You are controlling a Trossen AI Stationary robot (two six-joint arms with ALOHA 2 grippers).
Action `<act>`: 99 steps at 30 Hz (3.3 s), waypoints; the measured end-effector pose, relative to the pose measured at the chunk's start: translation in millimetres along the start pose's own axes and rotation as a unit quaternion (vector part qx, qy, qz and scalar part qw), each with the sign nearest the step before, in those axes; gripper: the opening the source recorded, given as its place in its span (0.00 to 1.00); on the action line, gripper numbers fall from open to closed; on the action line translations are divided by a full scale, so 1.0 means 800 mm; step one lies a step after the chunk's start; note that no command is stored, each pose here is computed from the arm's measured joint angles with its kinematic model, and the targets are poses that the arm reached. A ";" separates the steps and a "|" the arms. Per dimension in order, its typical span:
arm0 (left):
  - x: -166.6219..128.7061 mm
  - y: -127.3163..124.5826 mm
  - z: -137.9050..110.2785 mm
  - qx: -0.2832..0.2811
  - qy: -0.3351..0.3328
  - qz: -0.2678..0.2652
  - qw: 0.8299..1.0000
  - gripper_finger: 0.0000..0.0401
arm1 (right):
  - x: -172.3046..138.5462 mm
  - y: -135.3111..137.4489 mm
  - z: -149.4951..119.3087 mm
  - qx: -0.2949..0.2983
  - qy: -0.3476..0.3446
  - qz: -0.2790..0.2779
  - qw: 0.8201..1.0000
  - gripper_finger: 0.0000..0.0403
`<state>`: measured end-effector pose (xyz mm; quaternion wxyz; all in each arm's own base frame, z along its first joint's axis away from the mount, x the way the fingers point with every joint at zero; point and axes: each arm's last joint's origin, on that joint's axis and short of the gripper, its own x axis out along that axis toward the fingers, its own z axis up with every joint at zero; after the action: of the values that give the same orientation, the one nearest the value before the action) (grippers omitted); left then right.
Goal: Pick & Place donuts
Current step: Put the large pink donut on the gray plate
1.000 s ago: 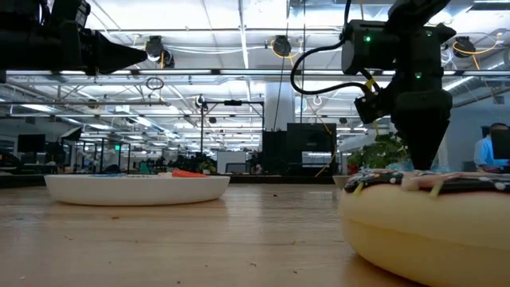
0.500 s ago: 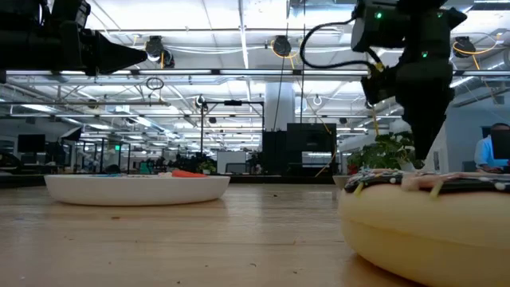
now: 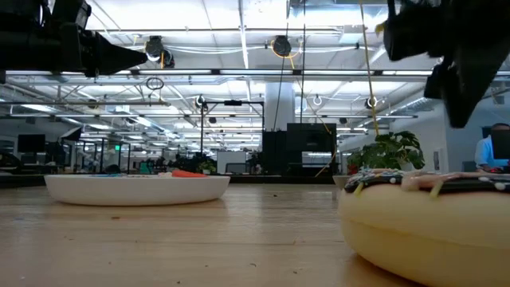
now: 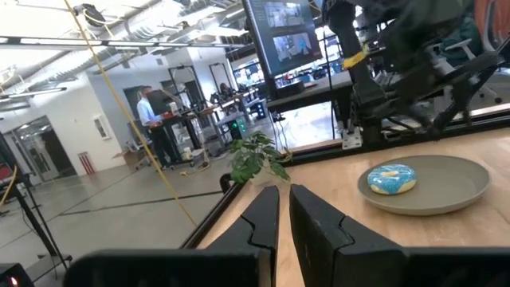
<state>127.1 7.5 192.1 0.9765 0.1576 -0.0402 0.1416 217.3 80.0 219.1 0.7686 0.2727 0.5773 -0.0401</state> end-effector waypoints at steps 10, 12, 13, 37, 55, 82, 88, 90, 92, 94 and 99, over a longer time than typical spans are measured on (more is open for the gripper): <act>0.000 0.000 0.000 0.000 0.002 0.001 1.000 0.10 | 0.005 0.124 0.005 -0.127 -0.010 -0.003 0.992 0.37; 0.000 0.000 0.000 0.000 0.002 0.001 1.000 0.10 | 0.008 0.145 0.011 -0.146 -0.010 -0.015 0.989 0.34; 0.000 0.000 0.000 0.000 0.002 0.001 1.000 0.10 | 0.011 0.154 0.015 -0.147 -0.007 -0.018 0.989 0.32; 0.000 0.000 -0.001 0.002 0.006 0.000 1.000 0.10 | 0.068 0.166 0.017 -0.186 0.039 -0.090 0.978 0.22; 0.000 -0.001 -0.004 0.012 0.016 -0.004 1.000 0.10 | 0.075 0.178 -0.022 -0.228 0.067 -0.114 0.964 0.65; 0.000 -0.002 -0.005 0.014 0.020 -0.005 1.000 0.10 | 0.159 0.162 -0.044 -0.271 0.103 -0.090 0.953 0.61; 0.000 -0.002 -0.005 0.015 0.020 -0.005 1.000 0.10 | 0.164 0.152 -0.048 -0.249 0.114 -0.091 0.958 0.59; 0.000 -0.002 -0.005 0.015 0.020 -0.005 1.000 0.10 | 0.164 0.151 -0.049 -0.237 0.119 -0.094 0.960 0.55; 0.000 -0.002 -0.005 0.015 0.020 -0.005 1.000 0.10 | 0.164 0.150 -0.049 -0.235 0.122 -0.093 0.960 0.47; 0.000 -0.002 -0.005 0.015 0.020 -0.005 1.000 0.10 | 0.164 0.150 -0.049 -0.224 0.125 -0.093 0.962 0.36; 0.000 -0.002 -0.005 0.015 0.020 -0.005 1.000 0.10 | 0.154 0.145 -0.037 -0.194 0.138 -0.079 0.968 0.07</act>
<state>127.5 7.6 187.9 0.9753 0.1696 -0.0173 0.1406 275.6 223.3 145.0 0.7141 0.0750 0.6942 0.0503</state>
